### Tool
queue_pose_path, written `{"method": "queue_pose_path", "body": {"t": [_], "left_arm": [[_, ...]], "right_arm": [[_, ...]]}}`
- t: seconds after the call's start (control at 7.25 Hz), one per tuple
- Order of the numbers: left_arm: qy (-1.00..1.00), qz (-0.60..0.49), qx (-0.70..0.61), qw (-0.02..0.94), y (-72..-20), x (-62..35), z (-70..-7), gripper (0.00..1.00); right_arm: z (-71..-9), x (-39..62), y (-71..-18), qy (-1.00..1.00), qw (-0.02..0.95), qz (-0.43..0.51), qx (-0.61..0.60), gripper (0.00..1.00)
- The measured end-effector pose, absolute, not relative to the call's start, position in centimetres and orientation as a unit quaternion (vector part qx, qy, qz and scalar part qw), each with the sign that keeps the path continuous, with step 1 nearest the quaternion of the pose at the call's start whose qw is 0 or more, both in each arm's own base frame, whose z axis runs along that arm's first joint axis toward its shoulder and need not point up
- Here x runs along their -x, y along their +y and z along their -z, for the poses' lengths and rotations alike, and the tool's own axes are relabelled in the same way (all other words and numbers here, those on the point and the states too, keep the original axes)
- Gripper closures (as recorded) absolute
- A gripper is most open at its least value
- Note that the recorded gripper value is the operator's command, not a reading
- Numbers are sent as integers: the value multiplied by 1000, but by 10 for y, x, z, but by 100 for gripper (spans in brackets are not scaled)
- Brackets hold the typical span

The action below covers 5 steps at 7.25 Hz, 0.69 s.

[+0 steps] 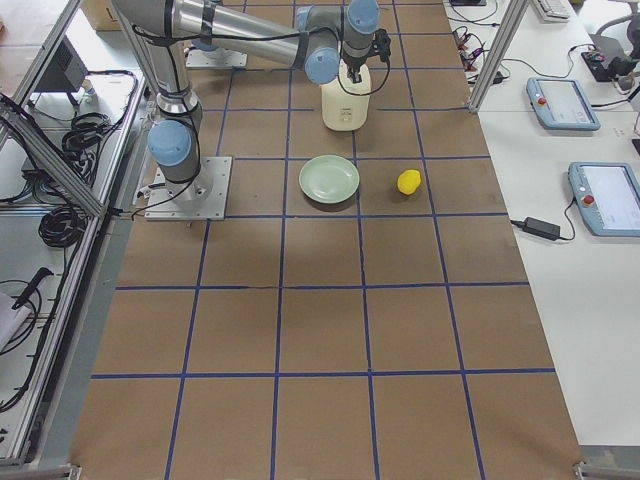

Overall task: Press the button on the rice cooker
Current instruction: 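Press down on the green lid button with the right gripper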

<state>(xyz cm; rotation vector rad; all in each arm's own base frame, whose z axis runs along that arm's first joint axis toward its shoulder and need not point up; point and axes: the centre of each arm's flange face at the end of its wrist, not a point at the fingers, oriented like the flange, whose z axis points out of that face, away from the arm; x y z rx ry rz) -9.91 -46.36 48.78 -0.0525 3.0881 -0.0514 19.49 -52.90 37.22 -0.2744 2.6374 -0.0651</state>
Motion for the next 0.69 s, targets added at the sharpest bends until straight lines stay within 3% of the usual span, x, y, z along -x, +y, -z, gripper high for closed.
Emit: {"method": "queue_pose_path", "body": {"t": [0.69], "left_arm": [[999,17,17,26,-464,99,-488,0]], "right_arm": [[-361,-197,-530,964,243,23,104,91]]}}
